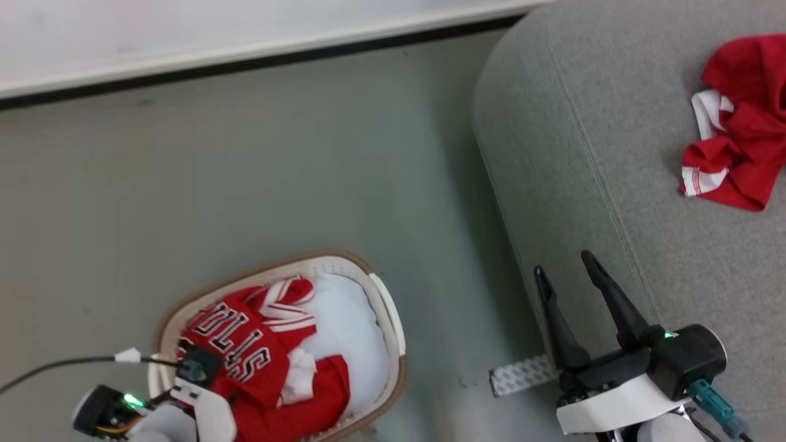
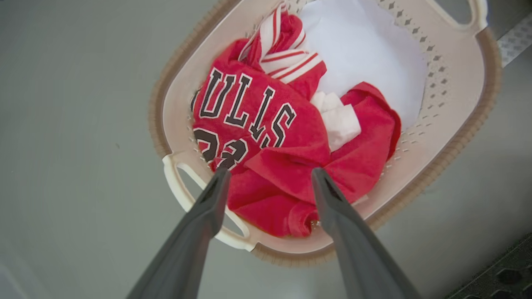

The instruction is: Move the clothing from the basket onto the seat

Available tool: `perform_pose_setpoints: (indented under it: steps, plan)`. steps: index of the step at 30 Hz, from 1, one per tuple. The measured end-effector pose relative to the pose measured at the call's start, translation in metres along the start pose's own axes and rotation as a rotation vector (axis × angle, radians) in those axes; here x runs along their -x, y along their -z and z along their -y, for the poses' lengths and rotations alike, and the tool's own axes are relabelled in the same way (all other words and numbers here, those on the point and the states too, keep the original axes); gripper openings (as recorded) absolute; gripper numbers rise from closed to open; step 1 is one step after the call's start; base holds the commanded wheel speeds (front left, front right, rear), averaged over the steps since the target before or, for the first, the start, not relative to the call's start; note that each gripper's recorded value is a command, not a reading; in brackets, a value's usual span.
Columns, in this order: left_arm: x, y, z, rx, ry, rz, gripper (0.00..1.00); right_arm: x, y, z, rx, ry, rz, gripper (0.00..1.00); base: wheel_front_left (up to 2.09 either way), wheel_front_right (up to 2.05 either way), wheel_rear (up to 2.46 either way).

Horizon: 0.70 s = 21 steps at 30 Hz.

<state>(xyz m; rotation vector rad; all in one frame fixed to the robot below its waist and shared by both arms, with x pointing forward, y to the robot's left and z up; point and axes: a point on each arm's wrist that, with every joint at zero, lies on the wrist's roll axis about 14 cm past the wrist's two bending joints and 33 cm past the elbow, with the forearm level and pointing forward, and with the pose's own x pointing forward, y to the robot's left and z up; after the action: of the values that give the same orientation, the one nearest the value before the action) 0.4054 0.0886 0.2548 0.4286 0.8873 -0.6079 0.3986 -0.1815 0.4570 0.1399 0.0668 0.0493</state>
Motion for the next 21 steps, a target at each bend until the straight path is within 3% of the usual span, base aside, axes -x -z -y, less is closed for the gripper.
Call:
perform_pose_setpoints:
  steps: [6,20,21]
  plan:
    - [-0.041,0.026,-0.003,-0.129,0.065,-0.155,1.00,-0.014,0.008,0.010,-0.026,0.024,-0.017,1.00,0.00,0.00,0.00]
    - [-0.103,0.070,0.006,-0.259,0.182,-0.328,1.00,-0.028,0.036,0.032,-0.043,0.084,-0.086,1.00,0.00,0.00,0.00]
    - [-0.106,0.073,0.010,-0.253,0.193,-0.336,0.77,-0.028,0.038,0.034,-0.041,0.088,-0.092,1.00,0.00,0.00,0.00]
